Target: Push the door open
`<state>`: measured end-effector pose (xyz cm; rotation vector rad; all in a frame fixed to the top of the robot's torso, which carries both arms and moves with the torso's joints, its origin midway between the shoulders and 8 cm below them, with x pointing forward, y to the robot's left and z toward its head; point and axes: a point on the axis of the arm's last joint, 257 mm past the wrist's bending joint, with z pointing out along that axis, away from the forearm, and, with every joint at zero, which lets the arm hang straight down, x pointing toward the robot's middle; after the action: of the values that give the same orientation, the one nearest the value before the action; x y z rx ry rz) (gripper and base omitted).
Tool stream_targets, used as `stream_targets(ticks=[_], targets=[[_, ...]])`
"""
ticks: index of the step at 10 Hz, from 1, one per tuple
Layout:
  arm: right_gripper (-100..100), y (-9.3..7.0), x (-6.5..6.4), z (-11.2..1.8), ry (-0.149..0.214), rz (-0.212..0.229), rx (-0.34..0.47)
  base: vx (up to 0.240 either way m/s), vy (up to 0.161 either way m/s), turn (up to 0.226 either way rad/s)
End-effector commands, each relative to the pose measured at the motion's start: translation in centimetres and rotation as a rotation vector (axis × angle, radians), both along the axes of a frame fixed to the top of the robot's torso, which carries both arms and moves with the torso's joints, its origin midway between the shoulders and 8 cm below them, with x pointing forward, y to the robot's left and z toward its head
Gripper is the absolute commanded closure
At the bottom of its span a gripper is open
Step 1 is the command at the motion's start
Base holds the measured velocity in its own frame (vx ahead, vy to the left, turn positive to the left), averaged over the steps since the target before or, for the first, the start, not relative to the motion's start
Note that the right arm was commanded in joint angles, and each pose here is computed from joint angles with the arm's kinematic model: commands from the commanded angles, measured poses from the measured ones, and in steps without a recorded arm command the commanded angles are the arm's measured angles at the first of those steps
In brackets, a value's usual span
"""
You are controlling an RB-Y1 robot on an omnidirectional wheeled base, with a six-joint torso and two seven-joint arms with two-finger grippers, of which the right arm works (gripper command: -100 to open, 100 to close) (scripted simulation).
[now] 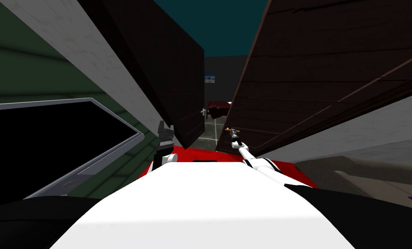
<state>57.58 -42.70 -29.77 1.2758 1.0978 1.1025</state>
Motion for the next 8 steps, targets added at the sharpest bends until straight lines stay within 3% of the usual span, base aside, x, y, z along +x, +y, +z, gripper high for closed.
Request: stream_targets(ticks=[1,8], targets=[[100,-0.5,0.4,0.8,-0.018,-0.02,-0.008,0.155,0.003,-0.048],[100,-2.4,0.9,2.0,-0.049,-0.127,-0.022,0.164,-0.009,-0.032]])
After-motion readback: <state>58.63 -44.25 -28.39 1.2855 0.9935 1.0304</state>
